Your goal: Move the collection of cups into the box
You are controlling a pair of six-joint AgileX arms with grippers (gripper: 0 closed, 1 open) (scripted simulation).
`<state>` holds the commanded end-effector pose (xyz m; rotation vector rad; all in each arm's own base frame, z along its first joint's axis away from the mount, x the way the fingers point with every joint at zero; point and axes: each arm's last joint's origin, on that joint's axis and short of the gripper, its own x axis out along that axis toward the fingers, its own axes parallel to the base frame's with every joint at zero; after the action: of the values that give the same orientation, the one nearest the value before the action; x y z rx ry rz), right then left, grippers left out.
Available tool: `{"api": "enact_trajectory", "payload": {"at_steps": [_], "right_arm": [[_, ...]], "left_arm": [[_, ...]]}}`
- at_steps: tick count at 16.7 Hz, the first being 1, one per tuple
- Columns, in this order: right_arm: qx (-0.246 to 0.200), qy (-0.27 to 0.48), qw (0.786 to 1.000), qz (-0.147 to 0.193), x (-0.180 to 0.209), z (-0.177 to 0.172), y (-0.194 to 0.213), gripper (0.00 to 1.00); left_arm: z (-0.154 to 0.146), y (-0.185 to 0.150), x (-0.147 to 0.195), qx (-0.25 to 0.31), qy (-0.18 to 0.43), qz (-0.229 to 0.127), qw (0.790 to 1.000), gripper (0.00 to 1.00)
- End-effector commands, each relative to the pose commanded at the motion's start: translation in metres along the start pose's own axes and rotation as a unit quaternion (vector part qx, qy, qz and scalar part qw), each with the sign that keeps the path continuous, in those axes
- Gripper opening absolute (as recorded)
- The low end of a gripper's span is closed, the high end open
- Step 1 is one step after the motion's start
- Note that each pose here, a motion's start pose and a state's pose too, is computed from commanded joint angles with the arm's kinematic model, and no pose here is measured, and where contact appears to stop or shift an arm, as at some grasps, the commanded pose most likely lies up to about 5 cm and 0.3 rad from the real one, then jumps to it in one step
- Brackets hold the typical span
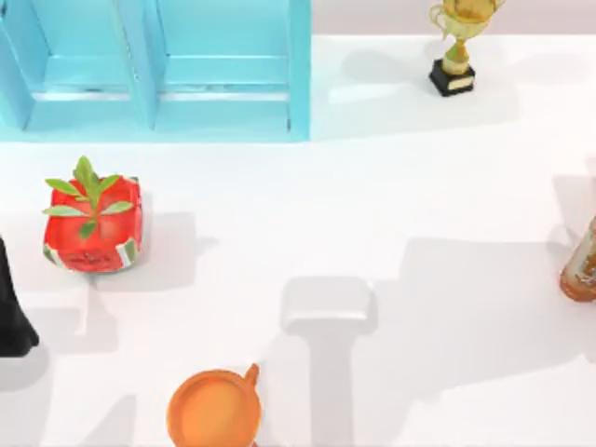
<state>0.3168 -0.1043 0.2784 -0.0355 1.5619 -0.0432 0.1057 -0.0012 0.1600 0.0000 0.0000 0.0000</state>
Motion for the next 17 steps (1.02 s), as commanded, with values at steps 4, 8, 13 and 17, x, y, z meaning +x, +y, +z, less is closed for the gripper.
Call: {"api": "enact_trajectory", "payload": {"at_steps": [4,8,13,17], "right_arm": [[0.0,0.0,1.0,-0.001,0.001,0.002,0.0,0.0],[0.006,-0.004,1.0,-0.002,0.023,0.002,-0.005,0.0],[0.0,-0.001,1.0,0.0,0.062,0.0,-0.008,0.0],[0.0,0.0,1.0,0.0,0.065,0.0,-0.008,0.0]], "left_arm": [[0.0,0.0,0.0,0.0,0.0,0.0,1.0,1.0],[0.0,0.0,0.0,0.0,0.0,0.0,1.0,1.0],[0.0,0.0,0.0,0.0,0.0,0.0,1.0,1.0],[0.0,0.0,0.0,0.0,0.0,0.0,1.0,1.0]]}}
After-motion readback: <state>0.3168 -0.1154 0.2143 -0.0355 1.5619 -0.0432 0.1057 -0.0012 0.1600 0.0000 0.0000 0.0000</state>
